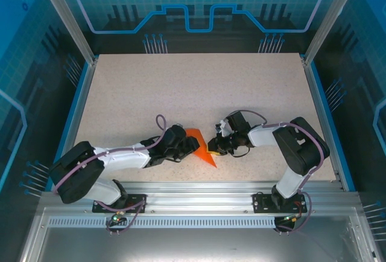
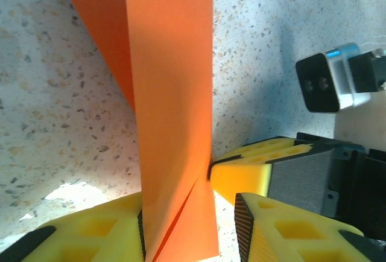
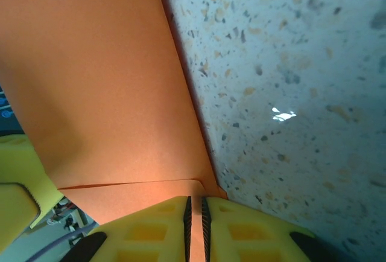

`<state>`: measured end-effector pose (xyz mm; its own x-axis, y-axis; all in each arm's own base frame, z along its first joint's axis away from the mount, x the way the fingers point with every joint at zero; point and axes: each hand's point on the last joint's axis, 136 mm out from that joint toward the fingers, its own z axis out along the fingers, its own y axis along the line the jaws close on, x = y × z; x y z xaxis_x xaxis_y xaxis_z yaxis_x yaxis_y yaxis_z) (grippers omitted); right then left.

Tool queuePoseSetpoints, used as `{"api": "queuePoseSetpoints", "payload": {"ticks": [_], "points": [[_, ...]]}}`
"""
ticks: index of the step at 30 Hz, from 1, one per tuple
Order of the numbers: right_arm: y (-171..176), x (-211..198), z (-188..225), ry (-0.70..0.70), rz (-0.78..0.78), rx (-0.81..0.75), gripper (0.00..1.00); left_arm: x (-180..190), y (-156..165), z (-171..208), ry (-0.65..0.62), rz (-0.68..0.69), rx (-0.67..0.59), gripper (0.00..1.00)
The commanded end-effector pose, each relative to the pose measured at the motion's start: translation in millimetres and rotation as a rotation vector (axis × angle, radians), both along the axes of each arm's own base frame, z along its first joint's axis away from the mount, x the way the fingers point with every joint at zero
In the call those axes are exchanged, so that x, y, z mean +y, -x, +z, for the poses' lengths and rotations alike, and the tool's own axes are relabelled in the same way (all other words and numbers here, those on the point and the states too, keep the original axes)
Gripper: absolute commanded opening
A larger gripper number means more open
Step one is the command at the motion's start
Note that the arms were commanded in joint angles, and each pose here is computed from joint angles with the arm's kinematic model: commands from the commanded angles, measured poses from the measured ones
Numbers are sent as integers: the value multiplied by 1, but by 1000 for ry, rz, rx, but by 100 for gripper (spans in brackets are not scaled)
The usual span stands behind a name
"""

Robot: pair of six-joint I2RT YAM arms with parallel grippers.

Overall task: Fold a paper plane with a square sheet of paper (pick it up from the middle)
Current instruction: Fold the wing for the fifth time at the center of the table.

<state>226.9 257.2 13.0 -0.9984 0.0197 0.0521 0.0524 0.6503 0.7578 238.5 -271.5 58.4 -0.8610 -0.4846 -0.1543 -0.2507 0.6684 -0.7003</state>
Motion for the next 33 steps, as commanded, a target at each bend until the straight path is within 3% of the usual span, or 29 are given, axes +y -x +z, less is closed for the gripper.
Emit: {"api": "queuePoseSetpoints", "payload": {"ticks": [1,12,23,29,33], "points": [[-7,-30,-35,152,-147,50,16,-2,-12,8,-9,15,-26,42],[-12,-23,-30,149,-157,30,16,-1,-25,4,-19,-21,10,37],[-15,-21,-19,166,-122,-18,17,13,-15,-16,-118,-53,86,22],[-21,-22,4,170,-84,-120,20,12,-17,-18,-145,-62,115,12],[-21,-30,22,198,-57,-227,26,11,-18,-16,-152,-63,120,10]]}}
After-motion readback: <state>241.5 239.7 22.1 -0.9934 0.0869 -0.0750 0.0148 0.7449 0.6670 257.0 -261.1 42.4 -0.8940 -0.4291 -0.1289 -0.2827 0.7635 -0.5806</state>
